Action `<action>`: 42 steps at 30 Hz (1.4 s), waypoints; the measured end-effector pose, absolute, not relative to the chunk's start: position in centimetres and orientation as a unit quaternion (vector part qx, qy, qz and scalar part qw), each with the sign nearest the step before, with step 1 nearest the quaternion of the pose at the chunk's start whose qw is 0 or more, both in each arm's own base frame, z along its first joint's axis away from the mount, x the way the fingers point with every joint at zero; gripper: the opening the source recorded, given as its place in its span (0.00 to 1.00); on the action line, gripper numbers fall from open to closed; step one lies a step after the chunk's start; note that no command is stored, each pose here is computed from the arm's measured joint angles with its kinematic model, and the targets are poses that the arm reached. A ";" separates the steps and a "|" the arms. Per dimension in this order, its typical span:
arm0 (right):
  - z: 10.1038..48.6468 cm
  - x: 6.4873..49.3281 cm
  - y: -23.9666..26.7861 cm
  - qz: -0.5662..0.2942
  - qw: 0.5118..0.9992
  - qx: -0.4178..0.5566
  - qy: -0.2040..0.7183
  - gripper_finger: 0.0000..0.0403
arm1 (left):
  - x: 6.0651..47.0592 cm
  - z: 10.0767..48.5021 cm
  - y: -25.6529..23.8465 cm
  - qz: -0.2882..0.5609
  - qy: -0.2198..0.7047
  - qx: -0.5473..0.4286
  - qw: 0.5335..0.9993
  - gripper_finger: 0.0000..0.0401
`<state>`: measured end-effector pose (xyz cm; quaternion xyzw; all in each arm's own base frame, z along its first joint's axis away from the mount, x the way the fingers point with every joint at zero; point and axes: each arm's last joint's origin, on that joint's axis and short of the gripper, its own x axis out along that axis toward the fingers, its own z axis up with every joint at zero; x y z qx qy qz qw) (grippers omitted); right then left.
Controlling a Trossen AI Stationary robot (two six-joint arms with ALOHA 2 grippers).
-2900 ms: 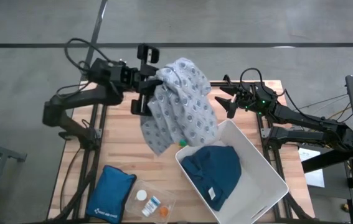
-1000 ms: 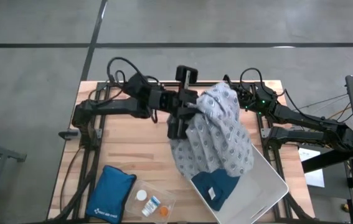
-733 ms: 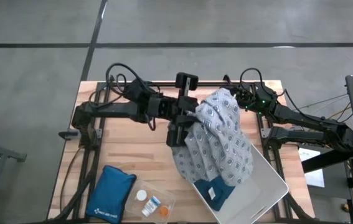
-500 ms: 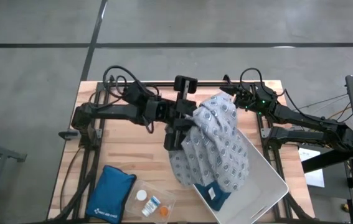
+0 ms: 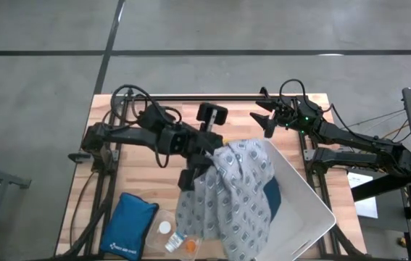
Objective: Pick & place medical supplies in basket/bin
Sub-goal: Put the gray patient gown into the white bin
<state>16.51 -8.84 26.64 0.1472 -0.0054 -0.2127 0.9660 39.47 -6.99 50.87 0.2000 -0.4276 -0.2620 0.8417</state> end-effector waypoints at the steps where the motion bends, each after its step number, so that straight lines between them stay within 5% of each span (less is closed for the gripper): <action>1: 26.6 16.5 -8.8 -0.213 0.966 0.147 -0.005 0.81 | 39.6 50.7 -7.2 -0.262 -0.425 0.203 0.842 0.06; 14: 26.6 16.5 -8.8 -0.213 0.966 0.147 -0.005 0.81 | 42.6 47.0 -7.0 -0.212 -0.249 0.246 0.912 0.06; 23: 26.6 16.5 -8.8 -0.213 0.966 0.147 -0.005 0.81 | 46.7 41.7 -6.7 -0.208 -0.136 0.157 0.956 0.06; 42: 26.6 16.5 -8.8 -0.213 0.966 0.147 -0.005 0.81 | 49.2 34.3 -6.6 -0.201 0.097 0.085 0.971 0.06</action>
